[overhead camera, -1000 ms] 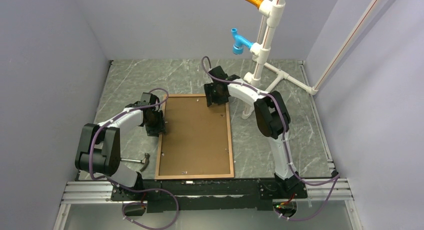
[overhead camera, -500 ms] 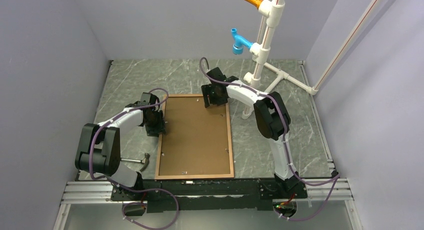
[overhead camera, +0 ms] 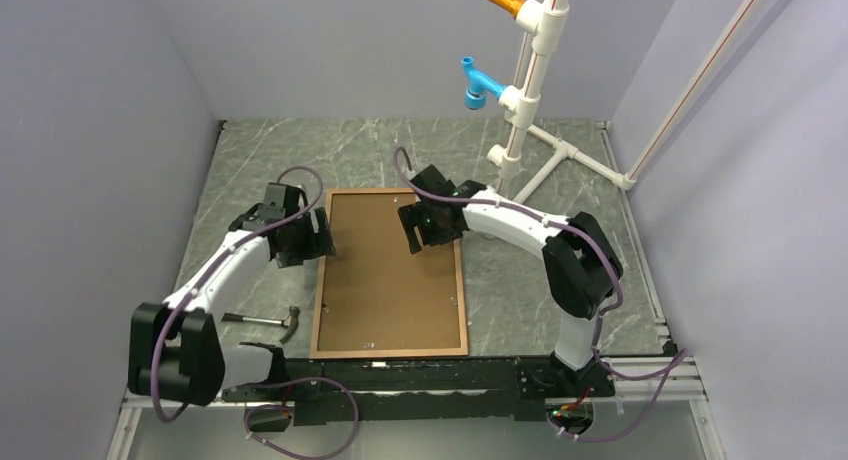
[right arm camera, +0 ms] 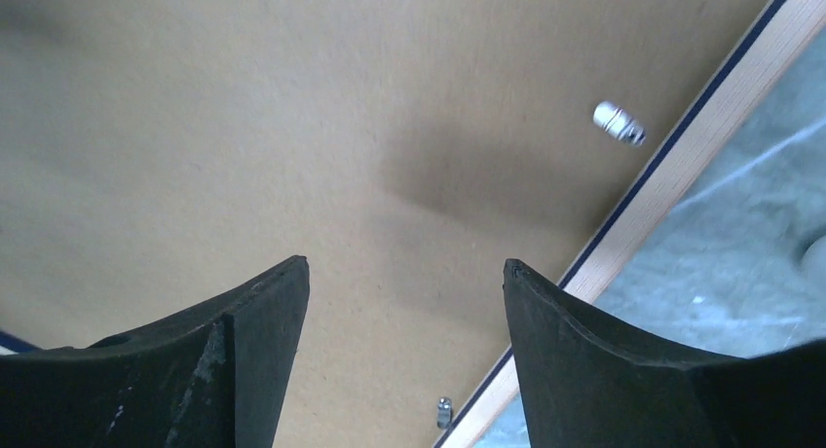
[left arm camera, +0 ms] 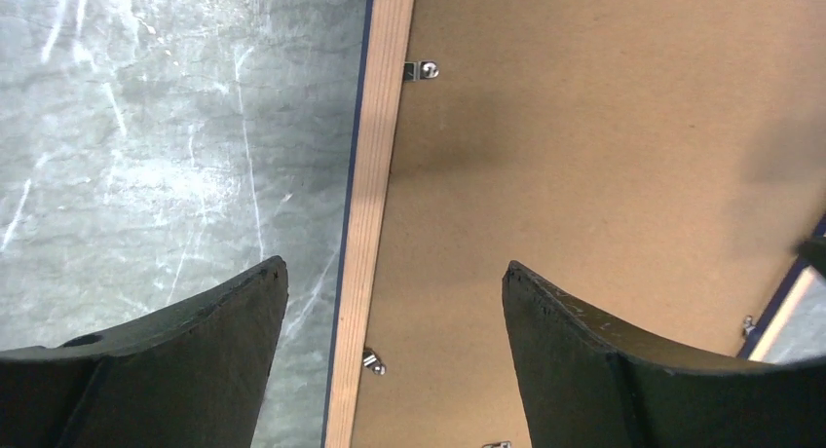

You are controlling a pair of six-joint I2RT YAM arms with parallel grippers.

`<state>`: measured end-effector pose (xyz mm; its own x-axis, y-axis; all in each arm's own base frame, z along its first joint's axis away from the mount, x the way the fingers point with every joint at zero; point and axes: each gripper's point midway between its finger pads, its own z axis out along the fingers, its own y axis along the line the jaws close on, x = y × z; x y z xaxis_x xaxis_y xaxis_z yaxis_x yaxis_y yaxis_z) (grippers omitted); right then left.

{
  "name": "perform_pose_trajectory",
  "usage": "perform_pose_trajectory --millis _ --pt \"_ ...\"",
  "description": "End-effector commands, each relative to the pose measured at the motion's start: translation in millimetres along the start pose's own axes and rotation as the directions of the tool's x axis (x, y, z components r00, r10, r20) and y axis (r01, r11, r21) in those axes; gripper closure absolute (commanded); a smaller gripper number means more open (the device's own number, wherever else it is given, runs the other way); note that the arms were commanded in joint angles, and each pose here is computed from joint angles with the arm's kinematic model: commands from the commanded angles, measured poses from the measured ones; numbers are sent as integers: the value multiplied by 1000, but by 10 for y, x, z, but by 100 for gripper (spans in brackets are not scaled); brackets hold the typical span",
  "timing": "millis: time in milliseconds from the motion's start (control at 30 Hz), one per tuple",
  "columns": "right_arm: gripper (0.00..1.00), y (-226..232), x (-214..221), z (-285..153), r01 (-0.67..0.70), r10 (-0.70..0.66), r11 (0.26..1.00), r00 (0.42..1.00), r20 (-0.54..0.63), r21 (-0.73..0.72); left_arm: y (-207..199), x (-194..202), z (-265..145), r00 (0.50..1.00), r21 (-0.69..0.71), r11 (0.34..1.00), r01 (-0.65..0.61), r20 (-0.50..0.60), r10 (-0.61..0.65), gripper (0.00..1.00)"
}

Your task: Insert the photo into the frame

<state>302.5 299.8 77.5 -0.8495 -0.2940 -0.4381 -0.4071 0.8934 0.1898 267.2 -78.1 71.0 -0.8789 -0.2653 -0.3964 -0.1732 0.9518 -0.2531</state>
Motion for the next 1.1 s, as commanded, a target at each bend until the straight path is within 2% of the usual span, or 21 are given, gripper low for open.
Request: perform_pose_trajectory --millis 0,167,367,567,700,967,1067 --pt "25 40 438 82 28 -23 998 997 -73 64 24 59 -214 999 1 1000 31 36 -31 15" --pt "26 170 917 210 106 -90 987 987 -132 123 135 348 -269 998 -34 998 60 14 -59 16" --pt "27 -61 1148 348 214 -158 923 969 -190 321 175 714 -228 995 -82 993 88 -29 -91 20" --pt "27 123 1032 161 167 -140 956 982 -125 243 223 931 -106 990 -117 985 130 -44 -136 28" --pt "27 262 996 78 136 -122 976 988 -94 168 252 955 -20 986 -141 977 163 -15 -167 35" --pt "27 202 1279 298 129 -101 978 980 -171 161 298 880 85 986 -215 962 167 18 -167 41" --pt "27 176 1356 350 124 -93 979 978 -187 163 330 916 132 988 -238 960 149 1 -154 50"
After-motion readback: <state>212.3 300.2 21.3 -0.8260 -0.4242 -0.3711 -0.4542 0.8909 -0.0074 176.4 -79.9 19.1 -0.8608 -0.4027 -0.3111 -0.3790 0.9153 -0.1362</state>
